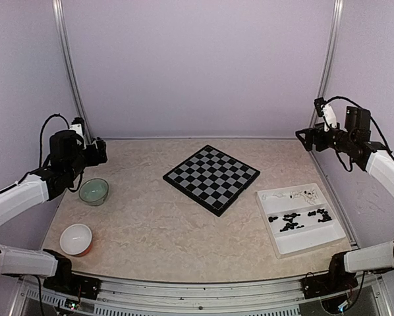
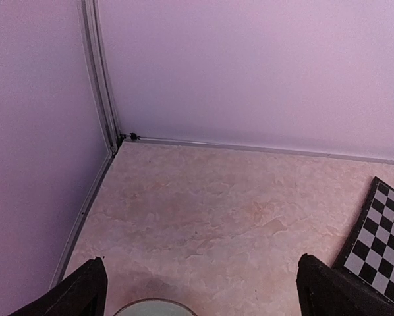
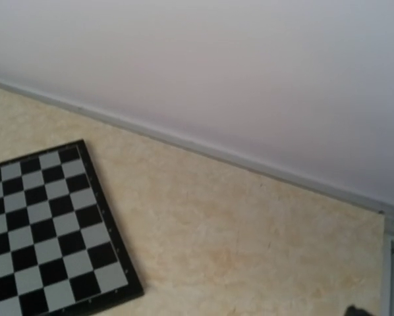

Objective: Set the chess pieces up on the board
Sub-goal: Move the chessboard to the center of the board.

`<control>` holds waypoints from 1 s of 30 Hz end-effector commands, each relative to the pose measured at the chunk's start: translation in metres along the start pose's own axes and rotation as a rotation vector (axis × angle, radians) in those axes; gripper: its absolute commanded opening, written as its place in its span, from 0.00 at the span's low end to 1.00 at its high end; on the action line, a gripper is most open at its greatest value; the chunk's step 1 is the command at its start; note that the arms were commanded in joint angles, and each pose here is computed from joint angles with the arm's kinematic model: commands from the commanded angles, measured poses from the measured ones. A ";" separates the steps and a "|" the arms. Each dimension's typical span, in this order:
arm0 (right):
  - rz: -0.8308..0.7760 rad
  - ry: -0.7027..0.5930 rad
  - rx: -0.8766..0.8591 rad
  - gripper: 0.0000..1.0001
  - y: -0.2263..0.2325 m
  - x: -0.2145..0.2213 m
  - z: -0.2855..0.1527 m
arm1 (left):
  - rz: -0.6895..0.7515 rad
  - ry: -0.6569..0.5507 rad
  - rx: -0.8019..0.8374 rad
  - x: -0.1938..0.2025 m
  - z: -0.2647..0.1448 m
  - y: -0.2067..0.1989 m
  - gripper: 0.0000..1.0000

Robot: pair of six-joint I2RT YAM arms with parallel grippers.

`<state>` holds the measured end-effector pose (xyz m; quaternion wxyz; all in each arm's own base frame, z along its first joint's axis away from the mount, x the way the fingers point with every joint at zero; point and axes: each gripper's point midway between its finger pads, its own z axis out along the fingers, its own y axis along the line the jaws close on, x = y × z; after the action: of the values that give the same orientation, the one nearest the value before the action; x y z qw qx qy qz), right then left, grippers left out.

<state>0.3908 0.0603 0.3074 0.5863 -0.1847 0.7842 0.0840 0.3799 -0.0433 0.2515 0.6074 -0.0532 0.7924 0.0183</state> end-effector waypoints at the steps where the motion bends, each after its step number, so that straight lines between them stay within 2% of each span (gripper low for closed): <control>1: -0.029 0.049 -0.045 0.98 0.003 0.021 0.005 | -0.015 -0.067 0.097 -0.010 -0.004 -0.015 0.99; 3: -0.071 0.075 -0.097 0.98 0.010 0.030 0.008 | 0.011 -0.059 0.149 -0.005 -0.006 -0.029 0.97; 8: -0.091 0.132 -0.178 0.97 0.017 0.042 0.021 | 0.039 0.004 0.318 0.005 -0.007 -0.070 0.83; 11: -0.094 0.172 -0.222 0.94 0.020 0.047 0.034 | 0.037 0.071 0.424 0.020 -0.006 -0.100 0.80; 14: -0.088 0.223 -0.287 0.92 0.031 0.052 0.053 | 0.020 0.121 0.516 0.031 -0.010 -0.133 0.84; 17: -0.100 0.272 -0.329 0.95 0.045 0.056 0.079 | -0.008 0.182 0.582 0.045 -0.016 -0.164 0.95; 22: -0.083 0.389 -0.388 0.97 0.068 0.083 0.135 | -0.001 0.282 0.659 0.070 -0.029 -0.213 0.97; 27: 0.015 0.502 -0.469 0.95 0.078 0.112 0.188 | -0.053 0.354 0.580 0.088 -0.023 -0.225 0.96; 30: 0.037 0.557 -0.492 0.96 0.079 0.130 0.211 | -0.111 0.331 0.509 0.081 -0.009 -0.218 0.99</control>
<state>0.5119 0.1752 0.1396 0.3425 -0.3351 0.8542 0.2018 0.3544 -0.2785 0.1781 0.4533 0.1282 0.8492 -0.2386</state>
